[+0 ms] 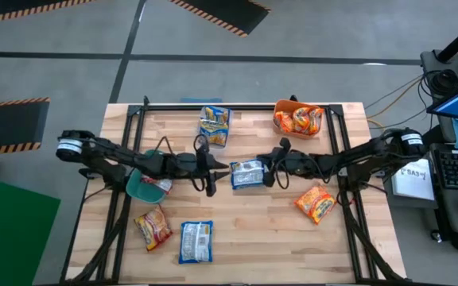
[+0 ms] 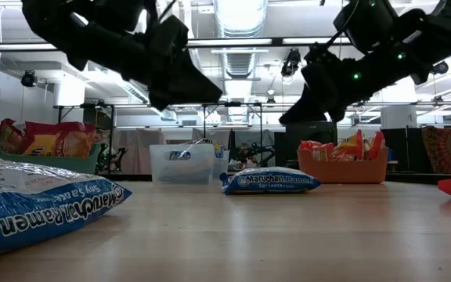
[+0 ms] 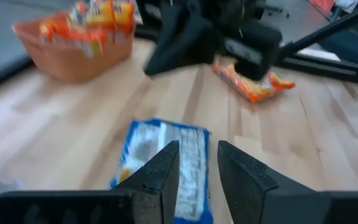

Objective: Sort Maruchan noodles
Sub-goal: Put the blue noodle pack into the transparent bin

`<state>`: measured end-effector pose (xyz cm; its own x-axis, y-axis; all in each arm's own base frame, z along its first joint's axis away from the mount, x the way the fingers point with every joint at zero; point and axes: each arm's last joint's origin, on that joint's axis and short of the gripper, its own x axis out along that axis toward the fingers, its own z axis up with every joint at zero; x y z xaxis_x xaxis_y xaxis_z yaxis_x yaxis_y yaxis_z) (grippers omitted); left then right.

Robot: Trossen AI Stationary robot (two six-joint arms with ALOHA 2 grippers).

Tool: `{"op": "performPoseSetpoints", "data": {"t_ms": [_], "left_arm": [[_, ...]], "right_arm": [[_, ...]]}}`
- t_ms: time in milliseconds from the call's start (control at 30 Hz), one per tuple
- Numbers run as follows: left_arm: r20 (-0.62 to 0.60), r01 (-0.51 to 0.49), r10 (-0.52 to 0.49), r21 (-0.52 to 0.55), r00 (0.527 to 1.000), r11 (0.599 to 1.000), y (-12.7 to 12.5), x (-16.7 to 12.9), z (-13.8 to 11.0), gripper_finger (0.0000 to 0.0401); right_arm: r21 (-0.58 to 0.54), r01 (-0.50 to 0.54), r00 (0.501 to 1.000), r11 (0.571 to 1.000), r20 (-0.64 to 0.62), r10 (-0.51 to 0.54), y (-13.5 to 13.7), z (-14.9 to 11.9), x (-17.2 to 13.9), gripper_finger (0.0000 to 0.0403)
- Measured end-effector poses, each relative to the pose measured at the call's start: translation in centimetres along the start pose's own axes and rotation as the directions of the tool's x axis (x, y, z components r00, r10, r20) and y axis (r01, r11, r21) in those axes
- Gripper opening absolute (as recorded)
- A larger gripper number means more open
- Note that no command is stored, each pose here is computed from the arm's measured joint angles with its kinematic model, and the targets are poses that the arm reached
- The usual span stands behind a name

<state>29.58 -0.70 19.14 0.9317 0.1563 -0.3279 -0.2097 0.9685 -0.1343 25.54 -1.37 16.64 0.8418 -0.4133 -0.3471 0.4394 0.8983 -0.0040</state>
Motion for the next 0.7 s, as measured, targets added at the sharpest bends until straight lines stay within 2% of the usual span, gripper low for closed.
{"op": "performPoseSetpoints", "data": {"t_ms": [200, 333, 533, 700], "left_arm": [[-0.064, 0.045, -0.05, -0.072, 0.997, 0.996, -1.0, 1.1, -0.8, 0.0094], [-0.127, 0.035, -0.047, -0.099, 0.991, 0.995, -1.3, 1.3, -0.9, 0.0094], [-0.162, 0.001, -0.038, -0.217, 0.986, 0.976, -1.2, 1.4, -1.1, 0.0094], [-0.173, -0.039, -0.021, -0.338, 0.985, 0.94, -1.2, 1.4, -1.2, 0.0094]], "right_arm": [[0.061, 0.054, 0.983, 0.997, -0.179, -0.043, -1.9, -1.2, 0.0, 0.0009], [0.078, -0.03, 0.96, 0.996, -0.275, 0.05, -2.2, -2.2, 0.2, 0.0009], [0.083, -0.034, 0.957, 0.996, -0.283, 0.056, -1.9, -3.2, 1.4, 0.0009], [0.084, -0.05, 0.956, 0.995, -0.285, 0.072, -1.6, -4.2, 2.4, 0.0009]]}}
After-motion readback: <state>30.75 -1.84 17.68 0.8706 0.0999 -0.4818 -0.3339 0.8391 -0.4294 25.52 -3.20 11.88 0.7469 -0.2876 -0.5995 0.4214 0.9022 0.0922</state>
